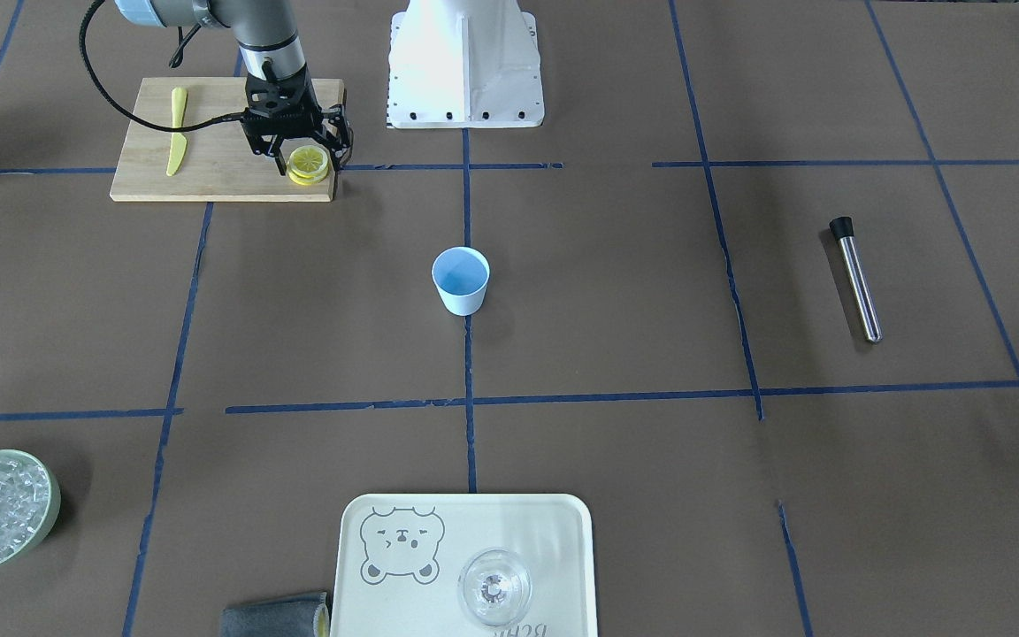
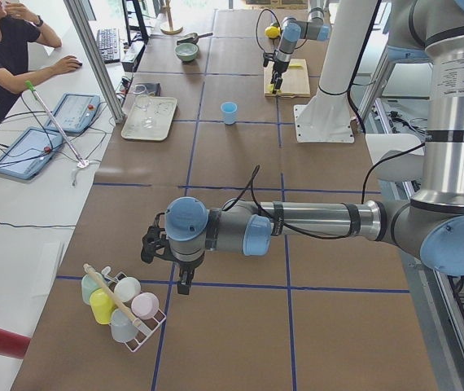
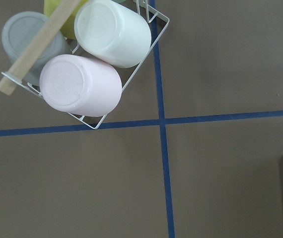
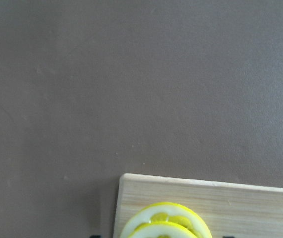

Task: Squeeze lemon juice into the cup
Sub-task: 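Lower the right gripper and close it on the lemon slice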

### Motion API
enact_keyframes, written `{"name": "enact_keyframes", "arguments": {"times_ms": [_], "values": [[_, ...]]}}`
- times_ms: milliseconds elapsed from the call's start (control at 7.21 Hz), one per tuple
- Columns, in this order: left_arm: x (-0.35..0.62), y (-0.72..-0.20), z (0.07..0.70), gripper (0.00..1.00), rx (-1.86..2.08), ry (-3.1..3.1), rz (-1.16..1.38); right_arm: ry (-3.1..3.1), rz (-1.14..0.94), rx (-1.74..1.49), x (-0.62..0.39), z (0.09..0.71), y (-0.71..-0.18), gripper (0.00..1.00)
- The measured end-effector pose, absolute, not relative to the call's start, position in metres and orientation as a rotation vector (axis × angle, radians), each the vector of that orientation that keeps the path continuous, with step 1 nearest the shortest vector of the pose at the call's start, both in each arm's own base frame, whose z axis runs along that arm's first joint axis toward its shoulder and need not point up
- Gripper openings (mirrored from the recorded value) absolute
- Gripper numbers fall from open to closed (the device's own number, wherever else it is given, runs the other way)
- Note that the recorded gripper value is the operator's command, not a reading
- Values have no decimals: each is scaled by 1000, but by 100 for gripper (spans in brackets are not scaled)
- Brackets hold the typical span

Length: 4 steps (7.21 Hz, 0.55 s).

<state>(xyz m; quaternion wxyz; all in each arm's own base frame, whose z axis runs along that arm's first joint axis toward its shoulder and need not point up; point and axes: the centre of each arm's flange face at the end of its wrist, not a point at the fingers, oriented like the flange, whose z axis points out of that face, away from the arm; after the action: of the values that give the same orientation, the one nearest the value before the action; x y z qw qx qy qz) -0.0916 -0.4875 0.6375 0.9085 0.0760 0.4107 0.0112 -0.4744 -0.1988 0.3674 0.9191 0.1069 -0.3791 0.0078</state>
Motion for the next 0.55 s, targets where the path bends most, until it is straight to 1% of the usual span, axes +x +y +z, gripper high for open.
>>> {"name": "enact_keyframes", "arguments": {"times_ms": [139,277,555], "values": [[-92,-488,637,100,157,847,23,-781,17,221,-474,366,-199,52],[-92,-488,637,100,157,847,23,-783,18,221,-474,365,-200,47],[-92,-488,637,100,159,847,24,-780,20,222,-473,366,-201,45]]}}
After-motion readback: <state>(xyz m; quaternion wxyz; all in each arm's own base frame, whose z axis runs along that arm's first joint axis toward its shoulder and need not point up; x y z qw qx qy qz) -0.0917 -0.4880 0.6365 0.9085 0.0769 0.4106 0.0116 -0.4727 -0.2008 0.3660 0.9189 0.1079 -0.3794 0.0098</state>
